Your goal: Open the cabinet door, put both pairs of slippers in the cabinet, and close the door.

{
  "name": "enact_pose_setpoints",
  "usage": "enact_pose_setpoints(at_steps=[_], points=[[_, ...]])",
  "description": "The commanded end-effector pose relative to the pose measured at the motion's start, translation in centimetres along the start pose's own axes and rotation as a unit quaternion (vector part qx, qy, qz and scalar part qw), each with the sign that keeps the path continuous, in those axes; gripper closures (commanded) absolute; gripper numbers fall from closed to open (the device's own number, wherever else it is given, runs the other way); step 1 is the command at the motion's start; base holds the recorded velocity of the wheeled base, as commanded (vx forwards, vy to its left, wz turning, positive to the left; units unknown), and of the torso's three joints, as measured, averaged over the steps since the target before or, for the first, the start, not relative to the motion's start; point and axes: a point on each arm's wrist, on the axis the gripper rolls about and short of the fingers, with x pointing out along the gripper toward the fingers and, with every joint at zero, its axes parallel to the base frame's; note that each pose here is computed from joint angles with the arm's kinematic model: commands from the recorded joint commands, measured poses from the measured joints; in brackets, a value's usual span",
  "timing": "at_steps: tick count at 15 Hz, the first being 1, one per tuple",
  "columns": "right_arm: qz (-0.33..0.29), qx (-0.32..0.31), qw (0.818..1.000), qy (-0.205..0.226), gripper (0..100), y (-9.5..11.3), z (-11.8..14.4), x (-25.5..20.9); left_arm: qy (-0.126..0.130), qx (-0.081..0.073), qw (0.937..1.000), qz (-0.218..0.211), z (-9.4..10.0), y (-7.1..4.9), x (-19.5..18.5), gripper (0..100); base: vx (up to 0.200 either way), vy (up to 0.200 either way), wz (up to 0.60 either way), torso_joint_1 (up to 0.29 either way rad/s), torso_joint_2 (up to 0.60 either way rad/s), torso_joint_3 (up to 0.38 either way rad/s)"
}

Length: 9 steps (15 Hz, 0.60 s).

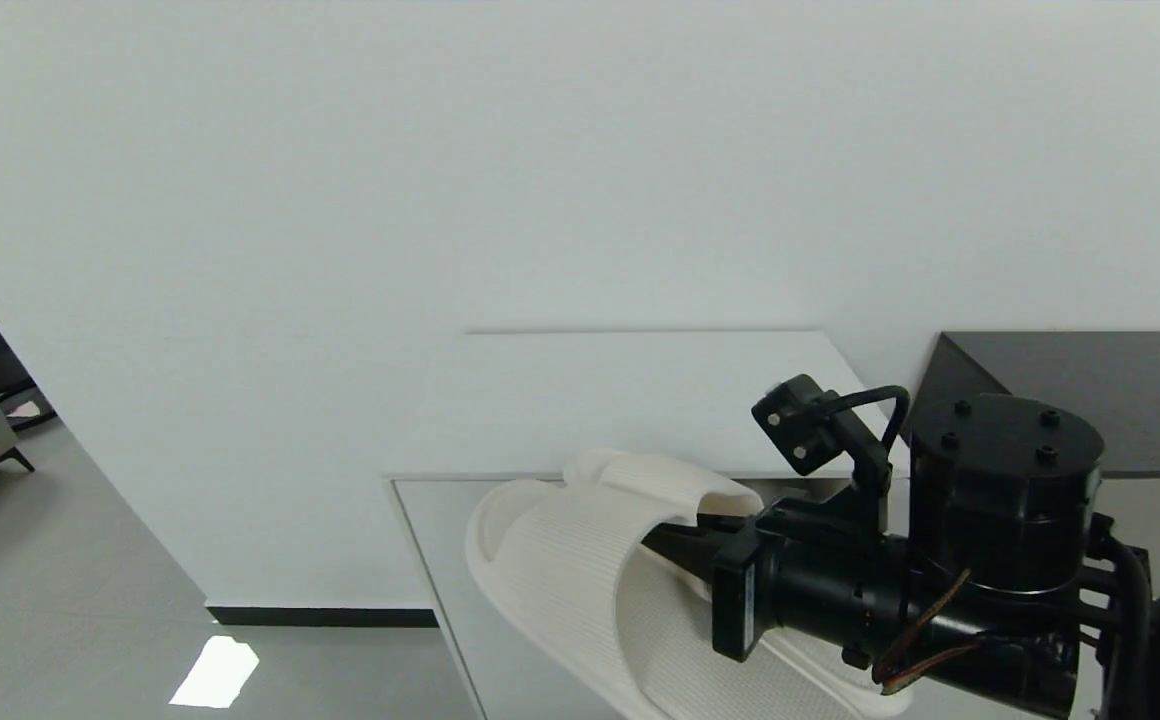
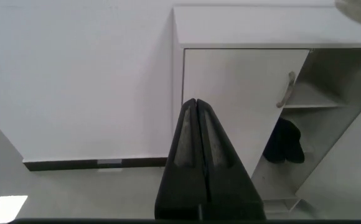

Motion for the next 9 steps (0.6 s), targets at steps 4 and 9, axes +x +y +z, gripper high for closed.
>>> enact_pose_setpoints(at_steps=[4, 9], points=[[0.017, -0.022, 1.0, 0.003, 100, -0.28, -1.01, -0.29, 0.0, 0.0, 1.0, 0.0, 0.01, 0.0, 0.01, 100, -0.1, 0.0, 0.0, 0.002, 0.0, 0.0], [0.017, -0.036, 0.999, 0.013, 100, -0.39, -1.53, -0.54, 0.0, 0.0, 1.0, 0.0, 0.01, 0.0, 0.01, 100, -0.08, 0.0, 0.0, 0.004, 0.0, 0.002]])
